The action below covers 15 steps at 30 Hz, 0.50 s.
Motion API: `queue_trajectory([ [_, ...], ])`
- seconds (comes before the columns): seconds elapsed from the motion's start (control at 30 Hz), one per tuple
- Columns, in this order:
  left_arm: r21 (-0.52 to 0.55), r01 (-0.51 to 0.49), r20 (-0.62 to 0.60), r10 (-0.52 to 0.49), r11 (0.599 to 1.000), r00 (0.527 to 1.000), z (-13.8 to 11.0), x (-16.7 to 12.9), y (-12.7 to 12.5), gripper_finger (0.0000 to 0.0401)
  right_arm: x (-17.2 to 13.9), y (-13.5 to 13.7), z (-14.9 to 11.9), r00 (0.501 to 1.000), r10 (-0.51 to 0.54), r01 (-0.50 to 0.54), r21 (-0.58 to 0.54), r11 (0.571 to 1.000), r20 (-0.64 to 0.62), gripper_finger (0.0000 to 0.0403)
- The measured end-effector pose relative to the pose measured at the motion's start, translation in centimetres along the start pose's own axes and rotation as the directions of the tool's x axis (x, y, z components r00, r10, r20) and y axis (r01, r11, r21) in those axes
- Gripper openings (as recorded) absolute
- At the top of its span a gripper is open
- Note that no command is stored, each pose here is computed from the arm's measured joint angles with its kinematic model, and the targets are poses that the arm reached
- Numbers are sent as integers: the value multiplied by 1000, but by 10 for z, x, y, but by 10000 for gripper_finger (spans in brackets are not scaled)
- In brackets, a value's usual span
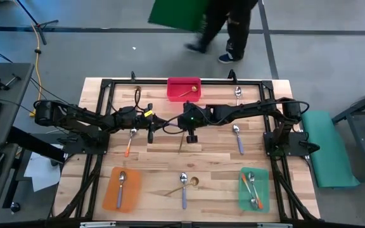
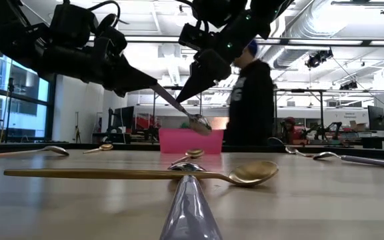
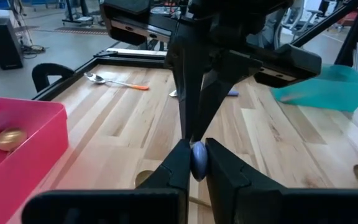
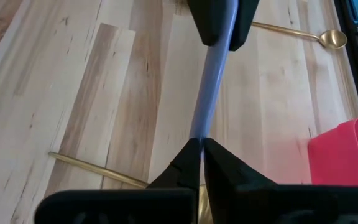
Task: Sort silverware by color (type)
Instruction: Put the purple spoon into the orange bin
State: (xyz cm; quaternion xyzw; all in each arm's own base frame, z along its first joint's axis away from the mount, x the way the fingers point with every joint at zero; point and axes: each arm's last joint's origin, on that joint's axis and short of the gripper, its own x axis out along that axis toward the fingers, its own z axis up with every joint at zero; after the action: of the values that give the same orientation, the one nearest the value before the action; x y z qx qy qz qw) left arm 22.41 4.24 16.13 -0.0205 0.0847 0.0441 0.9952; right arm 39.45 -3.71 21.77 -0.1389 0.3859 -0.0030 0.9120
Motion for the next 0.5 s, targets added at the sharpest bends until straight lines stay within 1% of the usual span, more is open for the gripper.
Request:
queue_trajectory([
  [0.23, 19, -1, 3, 1, 1000, 1000, 2, -1, 0, 16, 0, -1, 1, 1000, -16, 16, 32, 999, 8, 5],
  [0.4, 35, 13, -7, -13, 999, 1000, 16, -4, 1, 16, -14, -4, 7, 998, -58, 56, 38, 998, 35, 34],
  [0.5, 51, 8, -69, -4, 999, 998, 24, -10, 3, 16, -29, -8, 13, 993, -109, 107, 43, 993, 53, 53],
])
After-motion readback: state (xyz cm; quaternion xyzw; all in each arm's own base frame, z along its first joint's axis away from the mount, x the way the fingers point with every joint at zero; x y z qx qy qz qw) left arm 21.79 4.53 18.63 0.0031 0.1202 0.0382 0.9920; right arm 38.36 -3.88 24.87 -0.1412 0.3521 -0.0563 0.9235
